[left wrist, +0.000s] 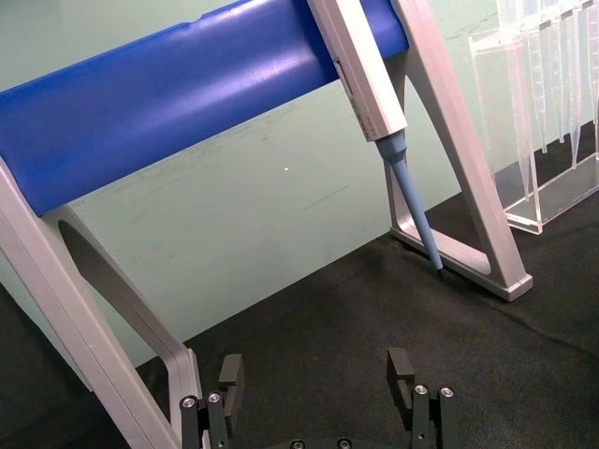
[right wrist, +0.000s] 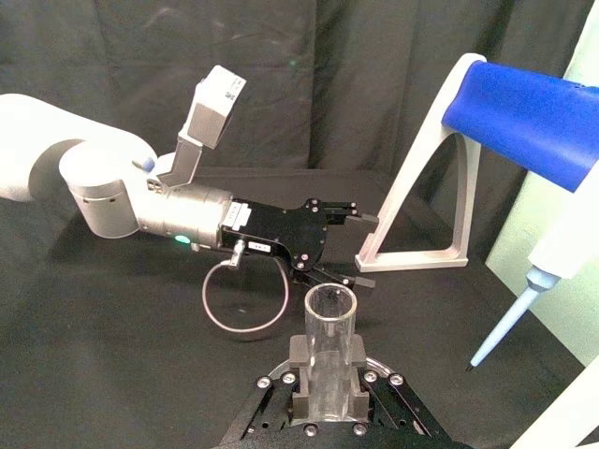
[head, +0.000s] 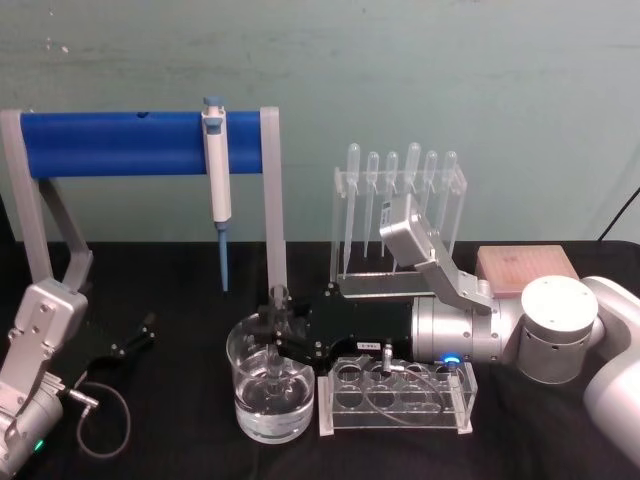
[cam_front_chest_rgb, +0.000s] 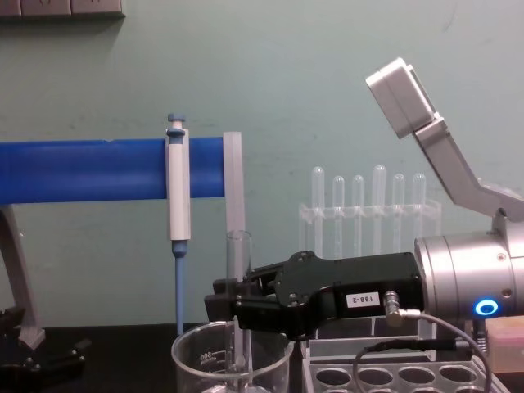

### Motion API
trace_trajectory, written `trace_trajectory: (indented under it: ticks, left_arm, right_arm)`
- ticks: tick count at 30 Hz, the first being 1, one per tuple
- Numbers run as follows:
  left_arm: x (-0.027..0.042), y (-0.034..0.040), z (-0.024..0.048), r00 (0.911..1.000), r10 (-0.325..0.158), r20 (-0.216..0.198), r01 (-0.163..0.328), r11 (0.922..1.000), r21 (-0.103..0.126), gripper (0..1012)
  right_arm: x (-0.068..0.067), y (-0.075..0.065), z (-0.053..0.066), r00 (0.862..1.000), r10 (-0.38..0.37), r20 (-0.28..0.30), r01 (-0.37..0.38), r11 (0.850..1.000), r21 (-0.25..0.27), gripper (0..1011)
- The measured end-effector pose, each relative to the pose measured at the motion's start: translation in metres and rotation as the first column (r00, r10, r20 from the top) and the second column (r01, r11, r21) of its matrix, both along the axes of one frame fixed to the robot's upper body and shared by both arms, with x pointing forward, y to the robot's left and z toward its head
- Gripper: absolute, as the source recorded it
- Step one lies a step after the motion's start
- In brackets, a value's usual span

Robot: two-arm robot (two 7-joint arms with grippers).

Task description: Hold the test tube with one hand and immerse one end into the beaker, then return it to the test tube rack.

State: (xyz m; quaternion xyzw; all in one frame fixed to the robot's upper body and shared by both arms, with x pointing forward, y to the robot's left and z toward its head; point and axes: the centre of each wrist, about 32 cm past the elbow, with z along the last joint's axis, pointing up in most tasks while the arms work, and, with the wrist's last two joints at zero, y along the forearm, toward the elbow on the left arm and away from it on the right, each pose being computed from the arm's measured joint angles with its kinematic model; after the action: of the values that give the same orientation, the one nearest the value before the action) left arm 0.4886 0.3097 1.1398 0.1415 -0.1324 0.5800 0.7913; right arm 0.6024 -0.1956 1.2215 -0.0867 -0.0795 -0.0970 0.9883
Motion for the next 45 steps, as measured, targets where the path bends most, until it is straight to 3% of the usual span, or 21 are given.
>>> trace_trajectory:
  ticks: [17, 45]
  left_arm:
    - [0.0000, 0.0000, 0.0000, 1.0000, 0.000, 0.000, 0.000, 1.0000, 0.000, 1000]
    - [0.0000, 0.0000, 0.0000, 1.0000, 0.000, 0.000, 0.000, 1.0000, 0.000, 1000]
  right_arm:
    - [0.006, -0.001, -0.010, 1.000, -0.009, -0.017, 0.009, 1.000, 0.014, 226]
    - [0.005, -0.001, -0.009, 1.000, -0.008, -0.016, 0.008, 1.000, 0.012, 225]
